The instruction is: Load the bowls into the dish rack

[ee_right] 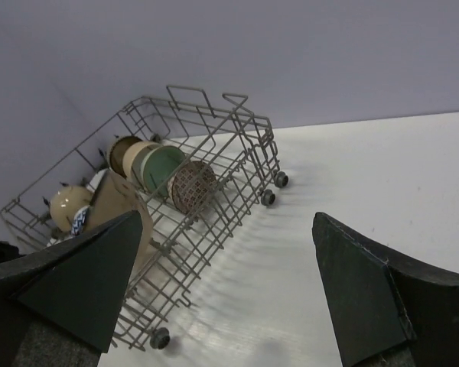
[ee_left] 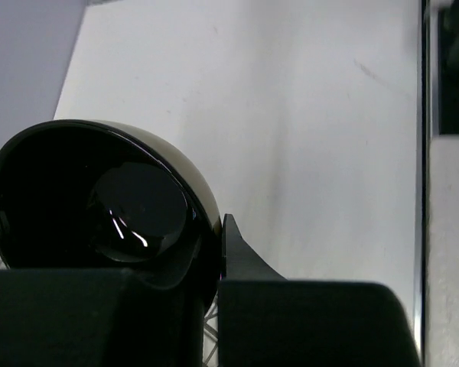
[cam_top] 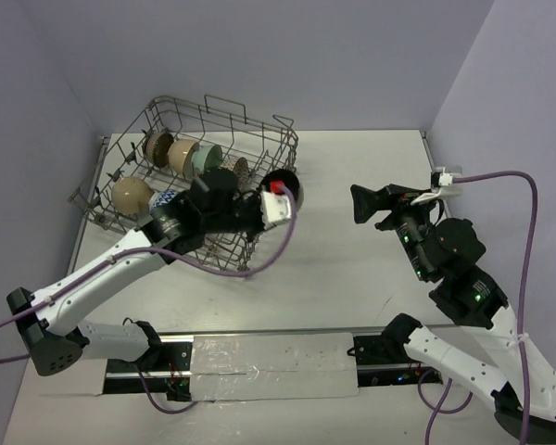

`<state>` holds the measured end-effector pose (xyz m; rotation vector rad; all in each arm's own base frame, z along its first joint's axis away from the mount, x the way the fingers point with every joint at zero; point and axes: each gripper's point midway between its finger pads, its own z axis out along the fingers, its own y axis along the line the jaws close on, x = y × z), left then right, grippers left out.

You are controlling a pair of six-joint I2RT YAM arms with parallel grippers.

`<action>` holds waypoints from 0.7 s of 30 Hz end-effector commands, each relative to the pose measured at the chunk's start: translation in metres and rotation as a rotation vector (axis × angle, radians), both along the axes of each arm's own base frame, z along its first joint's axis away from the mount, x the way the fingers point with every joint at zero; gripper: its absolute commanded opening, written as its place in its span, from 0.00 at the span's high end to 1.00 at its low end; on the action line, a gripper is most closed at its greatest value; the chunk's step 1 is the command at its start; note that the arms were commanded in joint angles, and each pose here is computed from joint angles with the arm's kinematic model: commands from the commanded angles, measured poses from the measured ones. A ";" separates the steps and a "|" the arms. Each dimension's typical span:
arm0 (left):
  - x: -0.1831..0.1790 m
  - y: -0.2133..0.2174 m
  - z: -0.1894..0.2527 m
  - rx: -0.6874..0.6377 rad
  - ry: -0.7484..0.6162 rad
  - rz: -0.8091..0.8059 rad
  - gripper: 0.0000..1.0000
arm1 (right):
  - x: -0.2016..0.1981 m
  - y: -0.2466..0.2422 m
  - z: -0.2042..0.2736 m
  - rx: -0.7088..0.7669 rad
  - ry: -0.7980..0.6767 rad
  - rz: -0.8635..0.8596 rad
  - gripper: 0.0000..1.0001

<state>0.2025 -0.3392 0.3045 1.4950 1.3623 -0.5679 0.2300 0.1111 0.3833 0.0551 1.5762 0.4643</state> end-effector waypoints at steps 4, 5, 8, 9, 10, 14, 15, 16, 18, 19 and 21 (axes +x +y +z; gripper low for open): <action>0.026 0.031 0.111 -0.472 0.018 0.024 1.00 | 0.018 -0.002 -0.007 0.024 -0.010 -0.080 0.00; 0.026 0.036 0.112 -0.497 0.059 0.016 1.00 | 0.018 0.001 -0.010 0.019 -0.003 -0.071 0.00; 0.042 0.061 0.126 -0.570 0.113 0.030 1.00 | 0.021 0.006 -0.018 0.013 0.007 -0.059 0.00; 0.058 0.076 0.134 -0.607 0.102 0.058 1.00 | 0.021 0.008 -0.019 0.015 0.004 -0.048 0.00; 0.062 0.082 0.134 -0.620 0.124 0.056 1.00 | 0.023 0.010 -0.023 0.009 0.011 -0.045 0.00; 0.080 0.102 0.134 -0.663 0.241 0.048 1.00 | 0.025 0.015 -0.030 -0.003 0.021 -0.025 0.00; 0.084 0.103 0.128 -0.657 0.271 0.033 1.00 | 0.025 0.017 -0.030 -0.003 0.021 -0.021 0.01; 0.094 0.113 0.130 -0.672 0.258 0.050 1.00 | 0.025 0.018 -0.032 -0.014 0.024 -0.013 0.01; 0.106 0.122 0.119 -0.673 0.341 0.044 1.00 | 0.027 0.021 -0.036 -0.026 0.029 -0.007 0.01; 0.110 0.125 0.118 -0.673 0.357 0.036 1.00 | 0.027 0.021 -0.036 -0.028 0.029 -0.007 0.01; 0.126 0.129 0.104 -0.662 0.431 0.037 1.00 | 0.028 0.023 -0.038 -0.038 0.029 0.002 0.02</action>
